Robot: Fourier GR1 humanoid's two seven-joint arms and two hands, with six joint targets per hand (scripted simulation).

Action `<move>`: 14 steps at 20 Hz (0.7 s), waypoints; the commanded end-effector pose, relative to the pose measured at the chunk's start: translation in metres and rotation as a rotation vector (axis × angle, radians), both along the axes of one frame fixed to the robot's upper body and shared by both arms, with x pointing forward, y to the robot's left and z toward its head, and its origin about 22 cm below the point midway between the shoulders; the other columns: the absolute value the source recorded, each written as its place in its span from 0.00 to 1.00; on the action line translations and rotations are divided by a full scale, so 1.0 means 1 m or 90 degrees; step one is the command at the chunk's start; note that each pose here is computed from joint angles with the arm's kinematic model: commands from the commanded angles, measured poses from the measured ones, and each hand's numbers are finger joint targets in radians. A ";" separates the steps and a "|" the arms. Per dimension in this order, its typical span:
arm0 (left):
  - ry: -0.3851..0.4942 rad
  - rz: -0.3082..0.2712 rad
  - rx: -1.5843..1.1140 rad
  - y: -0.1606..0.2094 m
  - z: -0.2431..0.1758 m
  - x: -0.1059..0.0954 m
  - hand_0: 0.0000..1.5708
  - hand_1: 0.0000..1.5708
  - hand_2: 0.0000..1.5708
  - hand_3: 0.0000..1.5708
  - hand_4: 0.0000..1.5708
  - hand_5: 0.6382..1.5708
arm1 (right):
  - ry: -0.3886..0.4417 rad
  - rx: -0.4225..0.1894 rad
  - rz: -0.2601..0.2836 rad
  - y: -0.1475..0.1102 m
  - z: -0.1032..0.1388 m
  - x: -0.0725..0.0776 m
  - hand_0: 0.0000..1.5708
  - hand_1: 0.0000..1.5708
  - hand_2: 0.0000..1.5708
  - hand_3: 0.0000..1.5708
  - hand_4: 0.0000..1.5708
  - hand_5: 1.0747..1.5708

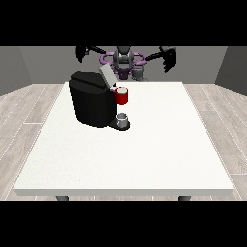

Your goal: Insert the coffee pod into the coffee machine and close the lid

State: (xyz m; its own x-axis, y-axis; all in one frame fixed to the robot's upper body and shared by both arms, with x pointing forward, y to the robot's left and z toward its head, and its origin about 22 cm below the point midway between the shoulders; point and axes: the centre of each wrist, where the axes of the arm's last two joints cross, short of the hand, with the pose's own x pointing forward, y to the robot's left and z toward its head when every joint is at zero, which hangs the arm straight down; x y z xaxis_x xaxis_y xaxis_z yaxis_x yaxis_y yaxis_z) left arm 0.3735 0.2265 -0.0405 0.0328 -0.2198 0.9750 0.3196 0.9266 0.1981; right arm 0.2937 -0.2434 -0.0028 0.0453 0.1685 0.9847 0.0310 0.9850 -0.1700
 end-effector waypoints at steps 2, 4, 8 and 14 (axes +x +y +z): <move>0.026 0.004 -0.033 0.018 -0.020 -0.024 0.00 0.00 0.00 0.00 0.25 1.00 | -0.024 -0.031 0.032 -0.024 0.027 0.011 0.00 0.00 0.00 0.00 0.16 1.00; 0.061 -0.003 -0.053 -0.003 -0.021 -0.026 0.00 0.00 0.00 0.00 0.26 1.00 | -0.005 -0.052 0.010 -0.020 0.019 0.012 0.00 0.00 0.00 0.00 0.05 1.00; 0.036 0.003 -0.076 -0.013 -0.014 -0.026 0.00 0.00 0.00 0.00 0.23 1.00 | 0.006 -0.008 -0.021 -0.053 0.045 0.039 0.00 0.00 0.00 0.00 0.00 1.00; -0.016 -0.056 -0.073 -0.014 0.021 -0.018 0.00 0.00 0.00 0.00 0.25 1.00 | 0.009 0.059 -0.072 -0.056 0.044 0.053 0.00 0.00 0.00 0.00 0.05 1.00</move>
